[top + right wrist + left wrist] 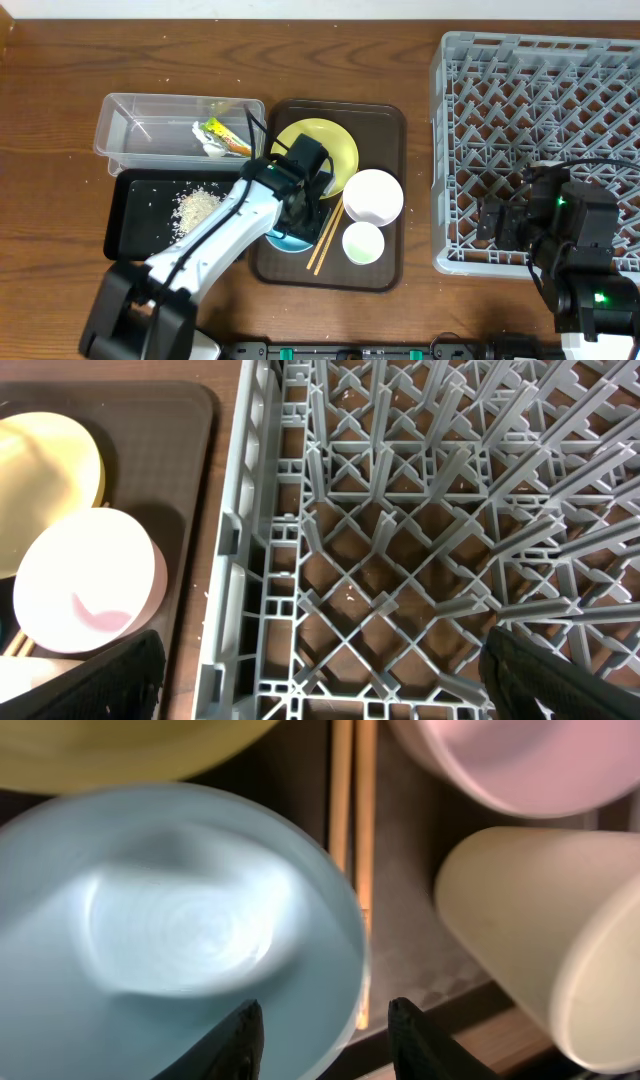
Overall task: Sort waste into correct bins and load items into the dishwasher rack
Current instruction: 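Return the empty blue bowl to the brown tray with left gripper, then grasp the white cup with the left gripper and lift it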
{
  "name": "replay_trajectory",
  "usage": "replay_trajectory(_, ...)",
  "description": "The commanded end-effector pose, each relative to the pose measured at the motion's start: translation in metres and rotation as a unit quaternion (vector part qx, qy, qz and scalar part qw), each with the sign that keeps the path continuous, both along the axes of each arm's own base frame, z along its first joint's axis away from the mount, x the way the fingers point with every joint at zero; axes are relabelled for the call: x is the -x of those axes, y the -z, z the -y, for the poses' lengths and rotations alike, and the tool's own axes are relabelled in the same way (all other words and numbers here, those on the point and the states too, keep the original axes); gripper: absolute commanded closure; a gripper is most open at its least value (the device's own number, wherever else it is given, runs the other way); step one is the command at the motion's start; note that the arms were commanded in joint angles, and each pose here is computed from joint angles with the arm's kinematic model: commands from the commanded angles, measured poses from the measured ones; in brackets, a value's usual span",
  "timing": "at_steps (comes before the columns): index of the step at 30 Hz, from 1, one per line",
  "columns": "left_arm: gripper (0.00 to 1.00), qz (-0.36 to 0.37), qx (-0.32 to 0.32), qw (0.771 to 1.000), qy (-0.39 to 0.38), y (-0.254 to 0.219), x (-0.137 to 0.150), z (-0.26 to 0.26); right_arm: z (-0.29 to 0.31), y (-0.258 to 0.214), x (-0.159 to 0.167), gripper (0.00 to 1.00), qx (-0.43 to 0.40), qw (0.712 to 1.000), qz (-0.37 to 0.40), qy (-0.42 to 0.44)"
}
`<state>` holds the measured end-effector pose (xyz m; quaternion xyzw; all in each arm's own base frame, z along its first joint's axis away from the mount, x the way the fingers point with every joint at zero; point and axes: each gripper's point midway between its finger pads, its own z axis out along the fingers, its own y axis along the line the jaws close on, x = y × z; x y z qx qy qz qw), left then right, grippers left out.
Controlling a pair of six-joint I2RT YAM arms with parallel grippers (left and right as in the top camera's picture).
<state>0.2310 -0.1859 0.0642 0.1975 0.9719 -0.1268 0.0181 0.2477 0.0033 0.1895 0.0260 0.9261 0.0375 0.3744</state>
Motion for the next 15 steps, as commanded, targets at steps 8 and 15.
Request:
replay_trajectory(8,0.46,0.097,0.089,0.991,0.021,-0.073,-0.010,0.026,-0.002,-0.009,-0.002,0.01,-0.005,1.000,0.011,-0.001)
replay_trajectory(15,0.46,0.054,0.069,0.994,0.064,-0.044,0.013,0.049,-0.002,-0.009,-0.002,0.01,-0.005,1.000,0.011,-0.001)
